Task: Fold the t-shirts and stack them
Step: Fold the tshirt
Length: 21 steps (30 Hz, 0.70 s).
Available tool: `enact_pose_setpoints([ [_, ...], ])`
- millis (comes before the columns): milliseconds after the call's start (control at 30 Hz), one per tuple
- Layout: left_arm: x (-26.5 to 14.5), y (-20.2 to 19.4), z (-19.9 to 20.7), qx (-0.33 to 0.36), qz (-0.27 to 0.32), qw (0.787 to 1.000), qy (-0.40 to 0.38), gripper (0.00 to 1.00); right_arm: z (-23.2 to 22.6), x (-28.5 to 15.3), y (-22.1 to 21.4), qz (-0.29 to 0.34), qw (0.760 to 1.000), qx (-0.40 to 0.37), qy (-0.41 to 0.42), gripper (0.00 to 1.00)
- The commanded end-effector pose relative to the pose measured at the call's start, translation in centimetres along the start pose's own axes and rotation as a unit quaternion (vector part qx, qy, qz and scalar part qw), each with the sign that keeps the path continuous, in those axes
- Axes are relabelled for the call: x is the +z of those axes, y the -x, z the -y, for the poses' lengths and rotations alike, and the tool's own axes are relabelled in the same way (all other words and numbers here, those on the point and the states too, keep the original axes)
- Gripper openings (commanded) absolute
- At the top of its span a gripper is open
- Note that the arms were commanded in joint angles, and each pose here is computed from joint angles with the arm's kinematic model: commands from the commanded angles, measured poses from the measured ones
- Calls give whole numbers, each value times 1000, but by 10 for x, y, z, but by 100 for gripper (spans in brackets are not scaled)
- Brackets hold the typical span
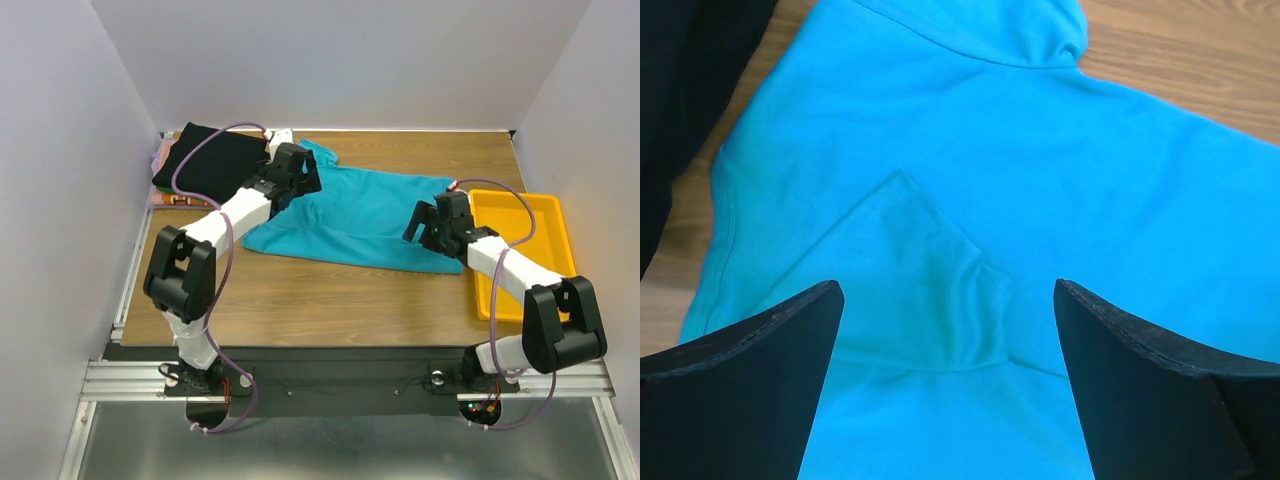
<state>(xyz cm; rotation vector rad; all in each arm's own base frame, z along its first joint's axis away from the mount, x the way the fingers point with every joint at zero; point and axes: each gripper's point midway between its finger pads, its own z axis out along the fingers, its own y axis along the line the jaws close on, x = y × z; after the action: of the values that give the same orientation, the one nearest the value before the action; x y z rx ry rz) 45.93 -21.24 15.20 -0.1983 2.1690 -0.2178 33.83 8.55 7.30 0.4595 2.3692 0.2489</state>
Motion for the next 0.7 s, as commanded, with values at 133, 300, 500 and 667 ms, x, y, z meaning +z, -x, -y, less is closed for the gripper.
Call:
enact_pose_setpoints([
  [133,0,-54,-37,-45,-42,998,16,99,-5,25,19,4,999,-27,-24,100],
  [300,4,-85,-63,-71,-75,994,46,98,4,45,2,-27,998,-19,-48,100],
  [500,-14,-141,-100,-93,-119,984,90,98,30,36,-44,-65,996,6,-68,100],
  [667,-51,-196,-133,-133,-183,963,147,98,39,14,-68,-75,995,28,-53,100],
])
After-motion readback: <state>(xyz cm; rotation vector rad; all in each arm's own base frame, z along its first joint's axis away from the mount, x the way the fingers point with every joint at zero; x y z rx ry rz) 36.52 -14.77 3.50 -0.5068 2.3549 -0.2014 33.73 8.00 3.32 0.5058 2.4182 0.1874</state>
